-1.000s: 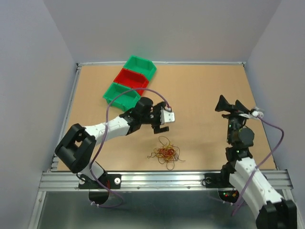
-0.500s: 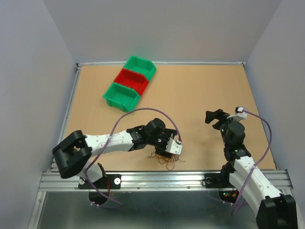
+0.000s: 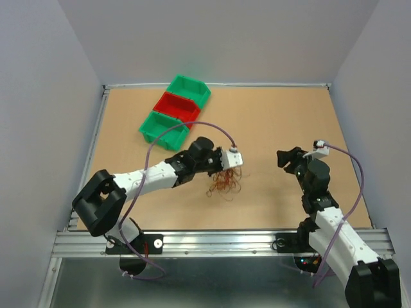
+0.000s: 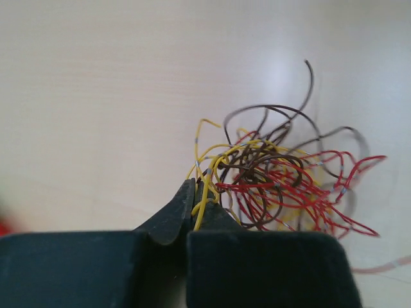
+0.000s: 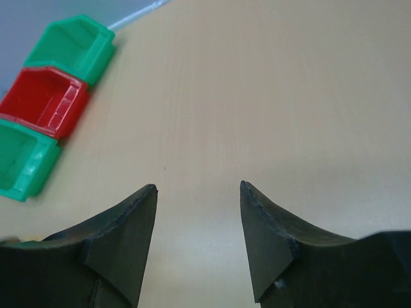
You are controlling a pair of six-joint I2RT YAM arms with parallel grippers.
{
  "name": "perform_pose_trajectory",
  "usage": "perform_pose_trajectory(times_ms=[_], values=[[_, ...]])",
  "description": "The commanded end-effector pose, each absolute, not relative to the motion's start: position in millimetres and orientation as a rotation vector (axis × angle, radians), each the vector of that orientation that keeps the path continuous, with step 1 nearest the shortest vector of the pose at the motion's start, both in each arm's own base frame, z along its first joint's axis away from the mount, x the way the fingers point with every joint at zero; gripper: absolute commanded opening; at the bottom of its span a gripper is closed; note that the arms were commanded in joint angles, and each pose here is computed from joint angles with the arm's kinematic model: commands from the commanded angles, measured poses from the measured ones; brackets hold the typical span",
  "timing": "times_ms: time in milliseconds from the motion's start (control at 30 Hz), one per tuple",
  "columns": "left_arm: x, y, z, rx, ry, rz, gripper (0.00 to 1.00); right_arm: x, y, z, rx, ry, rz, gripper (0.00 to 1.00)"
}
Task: Untangle the cables
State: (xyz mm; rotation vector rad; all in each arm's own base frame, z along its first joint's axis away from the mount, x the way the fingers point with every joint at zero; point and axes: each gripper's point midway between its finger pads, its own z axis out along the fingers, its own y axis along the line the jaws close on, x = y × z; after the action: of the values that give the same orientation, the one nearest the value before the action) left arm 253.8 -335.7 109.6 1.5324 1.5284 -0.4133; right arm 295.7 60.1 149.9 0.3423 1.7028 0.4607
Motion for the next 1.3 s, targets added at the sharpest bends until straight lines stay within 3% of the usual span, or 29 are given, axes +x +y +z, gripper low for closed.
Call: perform_pose_trajectory(times_ms=[0, 167, 267, 333, 367, 567, 733, 967, 1067, 1200, 1267], values=[[295.1, -362.5, 223.8, 1.200, 1.387, -0.535, 0.00, 327.6, 100.7, 221.6, 0.138, 1.669, 0.613, 0.60], [317.1, -393.9, 242.9, 1.128, 1.364, -0.600, 0.00, 362.1, 135.5, 269.4, 0.013, 1.657, 0.759, 0.64], [331.7, -395.7, 237.0, 1.026, 1.405, -0.606, 0.00, 371.0, 131.8, 265.6, 0.117, 1.626, 0.788, 0.65], [330.2, -392.9, 227.9, 1.006, 1.414, -0.620, 0.00, 370.2, 125.9, 264.9, 0.234, 1.532, 0.850, 0.90], [328.4, -392.0, 230.6, 1.003, 1.381, -0.616, 0.00, 364.9, 122.5, 227.5, 0.290, 1.577, 0.847, 0.99], [328.3, -375.3, 204.3, 1.006, 1.425, -0.552, 0.00, 355.1, 165.2, 190.4, 0.031, 1.653, 1.014, 1.00], [319.8, -375.9, 203.6, 1.060, 1.408, -0.572, 0.00, 331.4, 186.4, 193.0, -0.134, 1.572, 1.039, 0.99], [328.6, -376.8, 196.3, 1.061, 1.451, -0.549, 0.00, 319.1, 199.9, 177.8, -0.231, 1.598, 1.049, 0.83], [329.2, -375.9, 198.5, 1.056, 1.448, -0.547, 0.00, 315.1, 206.9, 176.4, -0.276, 1.592, 1.065, 0.72], [330.7, -373.5, 200.0, 1.047, 1.452, -0.551, 0.00, 316.5, 214.9, 173.3, -0.311, 1.599, 1.077, 0.49], [329.1, -373.2, 202.2, 1.049, 1.447, -0.571, 0.00, 317.8, 218.9, 171.6, -0.322, 1.604, 1.082, 0.43]])
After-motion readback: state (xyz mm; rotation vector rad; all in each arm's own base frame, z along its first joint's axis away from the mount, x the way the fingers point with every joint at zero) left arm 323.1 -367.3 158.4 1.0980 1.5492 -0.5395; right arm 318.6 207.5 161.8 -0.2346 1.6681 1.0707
